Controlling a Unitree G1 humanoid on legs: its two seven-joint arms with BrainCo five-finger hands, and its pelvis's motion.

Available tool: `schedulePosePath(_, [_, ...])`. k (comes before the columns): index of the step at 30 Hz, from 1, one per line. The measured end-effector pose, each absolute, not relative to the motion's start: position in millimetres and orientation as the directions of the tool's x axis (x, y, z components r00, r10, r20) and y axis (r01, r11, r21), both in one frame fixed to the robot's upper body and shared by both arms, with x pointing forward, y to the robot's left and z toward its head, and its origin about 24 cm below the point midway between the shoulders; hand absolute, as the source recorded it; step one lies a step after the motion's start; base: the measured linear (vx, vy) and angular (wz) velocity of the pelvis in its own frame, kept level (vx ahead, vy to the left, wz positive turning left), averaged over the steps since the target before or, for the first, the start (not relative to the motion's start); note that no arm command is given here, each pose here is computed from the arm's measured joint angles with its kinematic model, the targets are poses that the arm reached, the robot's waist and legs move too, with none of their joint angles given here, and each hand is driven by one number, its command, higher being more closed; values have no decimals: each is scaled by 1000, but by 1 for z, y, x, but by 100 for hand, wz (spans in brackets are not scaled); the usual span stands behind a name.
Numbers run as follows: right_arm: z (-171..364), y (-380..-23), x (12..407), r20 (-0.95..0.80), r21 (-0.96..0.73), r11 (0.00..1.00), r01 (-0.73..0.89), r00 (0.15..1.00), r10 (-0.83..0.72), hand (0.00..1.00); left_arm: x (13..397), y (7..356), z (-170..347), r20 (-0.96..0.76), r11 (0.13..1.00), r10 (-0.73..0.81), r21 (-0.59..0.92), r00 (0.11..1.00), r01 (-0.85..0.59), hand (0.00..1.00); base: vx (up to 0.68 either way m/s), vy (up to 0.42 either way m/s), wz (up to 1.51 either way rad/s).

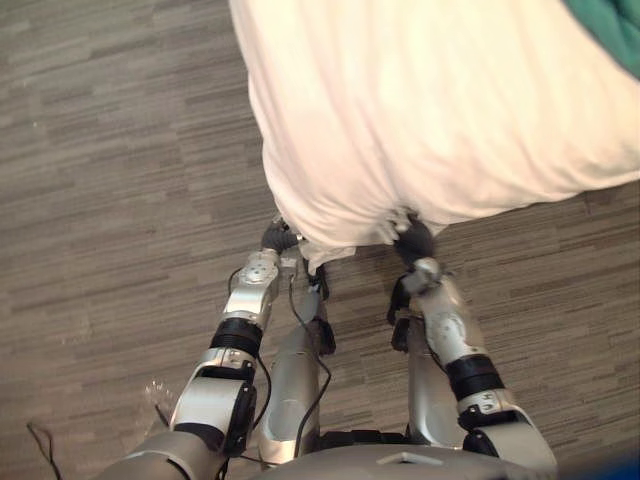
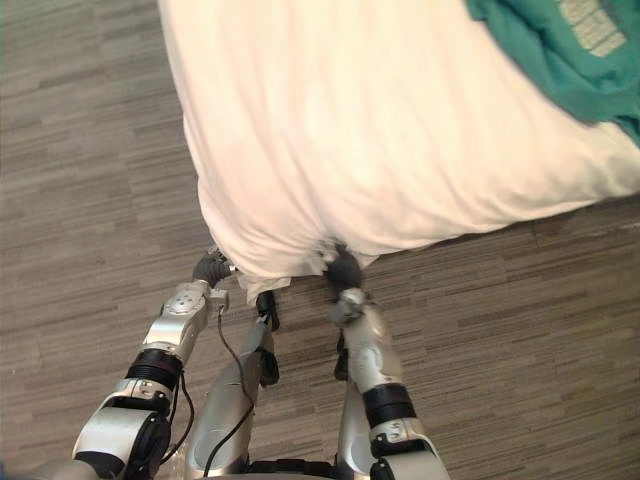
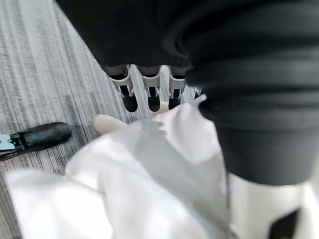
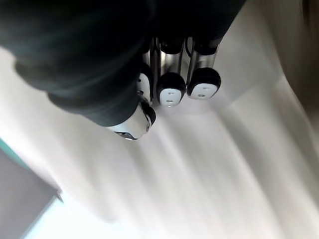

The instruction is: Tidy the bed and pick cloth on bed and put in laundry

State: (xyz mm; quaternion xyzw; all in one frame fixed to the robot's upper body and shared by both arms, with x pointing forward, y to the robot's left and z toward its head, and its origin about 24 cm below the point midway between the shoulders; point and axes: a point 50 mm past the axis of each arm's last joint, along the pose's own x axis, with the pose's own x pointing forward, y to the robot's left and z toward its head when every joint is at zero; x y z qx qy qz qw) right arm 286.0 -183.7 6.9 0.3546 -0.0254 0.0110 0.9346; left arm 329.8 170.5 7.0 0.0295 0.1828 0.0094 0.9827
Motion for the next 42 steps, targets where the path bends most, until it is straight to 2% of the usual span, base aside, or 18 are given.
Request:
schedulePosePath(2, [-14, -221, 262, -23, 630, 770, 100, 994, -110, 100, 312, 177, -18, -440, 998, 27, 57, 898, -2, 0, 117, 12, -17])
schedulePosePath(5, [-34, -242, 235, -96, 626, 748, 220, 974, -206, 100, 284, 182, -47, -529, 999, 18, 45, 849, 6, 0, 191, -23, -5])
schedulePosePath(9, [-30, -259, 215, -53, 616, 747, 248, 960, -276, 100, 244, 189, -79, -626, 999, 29, 49, 779, 2, 0, 164, -27, 0])
schedulePosePath(11, [0, -273, 208, 121, 605, 777, 174, 944, -306, 100, 220, 192, -94, -673, 998, 30, 58, 739, 11, 0, 109, -12, 9])
schedulePosePath(12, [6, -274, 208, 151, 600, 784, 156, 941, -303, 100, 216, 192, -96, -680, 998, 28, 56, 732, 14, 0, 68, 2, 3])
schedulePosePath(14, [38, -272, 206, 300, 570, 821, 42, 919, -255, 100, 188, 194, -110, -732, 997, 37, 76, 680, 28, 0, 36, 10, -3])
schedulePosePath(16, [47, -266, 204, 337, 566, 824, -15, 917, -215, 100, 175, 194, -116, -754, 995, 42, 90, 656, 40, 0, 0, 0, 0])
schedulePosePath(17, [52, -255, 205, 350, 567, 819, -81, 925, -151, 100, 161, 193, -122, -778, 995, 33, 82, 627, 48, 0, 0, 0, 0])
schedulePosePath(21, [56, -218, 217, 354, 609, 763, -215, 935, -19, 100, 148, 182, -127, -796, 994, 6, 70, 605, 83, 0, -16, 17, 2])
schedulePosePath(25, [73, -190, 241, 394, 645, 699, -310, 918, 43, 100, 175, 159, -112, -731, 988, -61, 54, 680, 148, 0, -60, 23, 16])
schedulePosePath(31, [144, -161, 292, 547, 627, 643, -440, 836, 40, 100, 256, 136, -61, -548, 978, -128, 69, 827, 197, 0, -95, -1, 0])
schedulePosePath(35, [181, -167, 311, 609, 636, 626, -452, 792, -46, 100, 314, 126, -4, -395, 972, -158, 101, 905, 214, 0, -20, 1, 8])
schedulePosePath(39, [198, -170, 315, 626, 659, 601, -454, 773, -103, 100, 337, 134, 31, -318, 977, -123, 125, 940, 170, 0, 50, 11, 12])
schedulePosePath(42, [214, -169, 311, 697, 616, 600, -510, 709, -113, 100, 345, 138, 48, -282, 986, -74, 125, 956, 113, 0, 54, -8, -6])
